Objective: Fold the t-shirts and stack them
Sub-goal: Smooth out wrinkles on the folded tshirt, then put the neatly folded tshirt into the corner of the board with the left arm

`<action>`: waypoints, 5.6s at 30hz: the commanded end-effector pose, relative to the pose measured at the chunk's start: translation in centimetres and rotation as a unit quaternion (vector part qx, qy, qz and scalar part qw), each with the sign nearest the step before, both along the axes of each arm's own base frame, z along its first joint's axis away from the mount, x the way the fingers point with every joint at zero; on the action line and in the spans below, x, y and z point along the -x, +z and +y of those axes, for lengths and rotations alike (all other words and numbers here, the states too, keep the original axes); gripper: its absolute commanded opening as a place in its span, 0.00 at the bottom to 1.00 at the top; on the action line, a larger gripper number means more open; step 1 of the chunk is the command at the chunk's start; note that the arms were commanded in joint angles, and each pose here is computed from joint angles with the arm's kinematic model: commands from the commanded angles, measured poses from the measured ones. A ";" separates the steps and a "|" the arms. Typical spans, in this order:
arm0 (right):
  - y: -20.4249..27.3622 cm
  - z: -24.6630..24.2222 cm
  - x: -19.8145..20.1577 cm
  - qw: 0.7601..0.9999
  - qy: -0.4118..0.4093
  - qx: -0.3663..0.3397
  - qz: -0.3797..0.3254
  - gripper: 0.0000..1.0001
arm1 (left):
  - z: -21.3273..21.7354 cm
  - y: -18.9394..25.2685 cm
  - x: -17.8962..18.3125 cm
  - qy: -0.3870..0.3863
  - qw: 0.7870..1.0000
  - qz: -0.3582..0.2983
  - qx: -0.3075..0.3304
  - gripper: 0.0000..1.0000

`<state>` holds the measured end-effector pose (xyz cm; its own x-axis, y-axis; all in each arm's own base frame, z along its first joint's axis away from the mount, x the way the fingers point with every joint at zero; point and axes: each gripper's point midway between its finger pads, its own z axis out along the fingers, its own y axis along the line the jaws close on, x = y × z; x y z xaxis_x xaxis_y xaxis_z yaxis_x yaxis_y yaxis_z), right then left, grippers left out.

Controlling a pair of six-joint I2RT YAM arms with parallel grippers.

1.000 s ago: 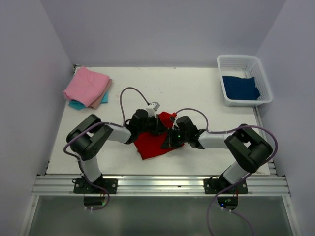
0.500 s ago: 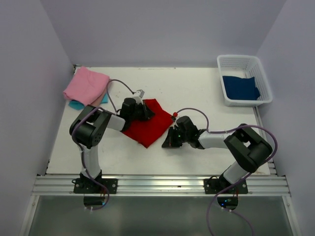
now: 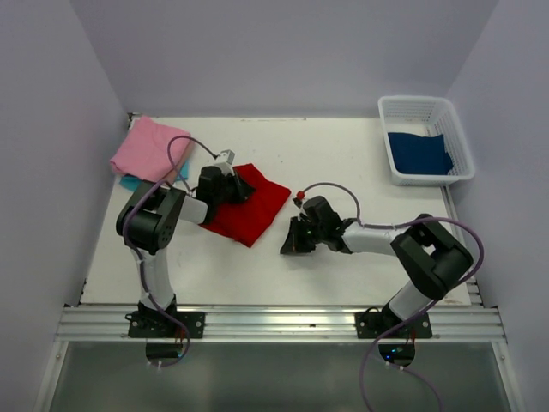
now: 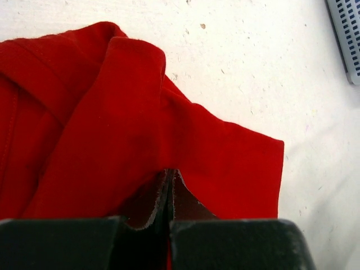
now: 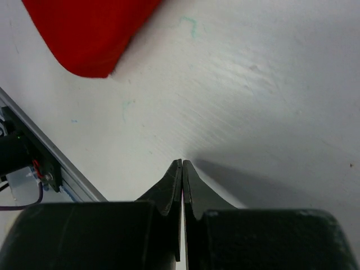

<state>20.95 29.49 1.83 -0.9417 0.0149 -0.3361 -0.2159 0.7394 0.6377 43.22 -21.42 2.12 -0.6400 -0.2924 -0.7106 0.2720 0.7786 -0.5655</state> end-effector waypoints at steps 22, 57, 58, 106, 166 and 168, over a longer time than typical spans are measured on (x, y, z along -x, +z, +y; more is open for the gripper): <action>-4.0 5.1 -10.3 0.995 0.003 0.093 -0.033 0.00 | 0.7 -0.9 3.5 -0.023 0.999 0.040 -0.009 0.00; -8.8 -5.4 -1.7 0.975 -0.026 0.220 0.026 0.00 | 10.2 11.1 0.6 0.122 0.989 -0.062 -0.062 0.00; -8.8 -5.4 -1.8 0.975 -0.026 0.219 0.026 0.00 | 10.0 11.5 1.0 0.117 0.989 -0.064 -0.060 0.00; -5.2 -3.2 -4.0 0.980 -0.012 0.199 -0.001 0.00 | 2.2 4.3 22.5 0.002 0.983 0.184 -0.011 0.00; -2.2 5.2 6.0 0.987 0.114 0.109 -0.013 0.00 | 1.2 -3.4 26.5 0.086 0.963 0.252 0.036 1.00; -2.4 5.2 6.0 0.987 0.112 0.112 -0.012 0.00 | 1.0 -3.6 26.3 0.084 0.964 0.249 0.035 0.98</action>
<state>15.26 36.32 1.80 -0.9054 -0.2351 -0.3536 -0.4021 0.7422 0.5361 20.53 -22.12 3.63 -0.7625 -0.5368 -0.3613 -0.1115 0.6590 -0.7438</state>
